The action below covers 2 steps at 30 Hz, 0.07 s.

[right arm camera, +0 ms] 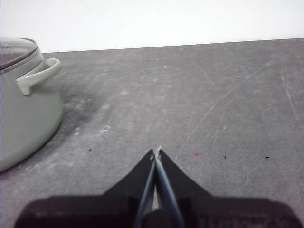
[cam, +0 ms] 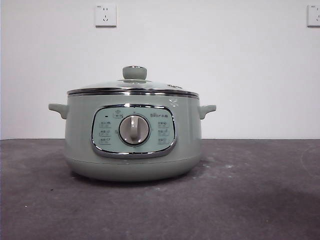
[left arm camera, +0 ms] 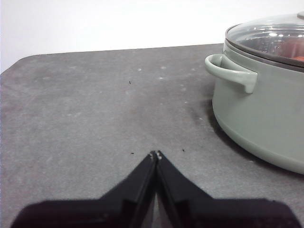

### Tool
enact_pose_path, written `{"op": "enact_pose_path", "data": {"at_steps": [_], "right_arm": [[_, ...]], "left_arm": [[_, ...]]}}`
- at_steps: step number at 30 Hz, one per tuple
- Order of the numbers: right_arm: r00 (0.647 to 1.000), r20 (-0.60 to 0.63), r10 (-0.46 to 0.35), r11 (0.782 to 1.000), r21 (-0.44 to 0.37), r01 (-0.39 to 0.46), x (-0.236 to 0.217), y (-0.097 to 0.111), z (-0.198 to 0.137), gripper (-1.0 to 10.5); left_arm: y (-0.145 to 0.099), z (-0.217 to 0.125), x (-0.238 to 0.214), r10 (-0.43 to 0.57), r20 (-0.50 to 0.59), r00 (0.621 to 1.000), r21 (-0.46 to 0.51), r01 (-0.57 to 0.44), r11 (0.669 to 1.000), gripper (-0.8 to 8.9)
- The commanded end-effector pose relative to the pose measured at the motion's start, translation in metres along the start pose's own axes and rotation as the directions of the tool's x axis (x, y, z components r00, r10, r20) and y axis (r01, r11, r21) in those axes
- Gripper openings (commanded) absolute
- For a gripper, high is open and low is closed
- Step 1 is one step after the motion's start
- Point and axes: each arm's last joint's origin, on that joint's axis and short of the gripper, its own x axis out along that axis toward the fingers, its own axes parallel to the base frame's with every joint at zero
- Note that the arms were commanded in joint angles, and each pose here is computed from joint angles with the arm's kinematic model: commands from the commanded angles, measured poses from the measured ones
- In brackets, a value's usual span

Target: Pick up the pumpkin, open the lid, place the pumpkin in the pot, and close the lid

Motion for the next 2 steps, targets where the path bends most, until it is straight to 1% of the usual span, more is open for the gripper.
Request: {"op": "enact_pose_path", "data": {"at_steps": [1, 2], "right_arm": [[1.000, -0.013, -0.001, 1.000, 0.009, 0.001, 0.0007, 0.0000, -0.0035, 0.0], [1.000, -0.013, -0.001, 1.000, 0.009, 0.001, 0.0007, 0.0000, -0.0035, 0.0]], "left_arm": [[0.0003, -0.0048, 0.0013, 0.005, -0.013, 1.000, -0.008, -0.005, 1.000, -0.04], [0.0003, -0.0048, 0.0013, 0.005, -0.013, 1.000, -0.008, -0.005, 1.000, -0.04]]}}
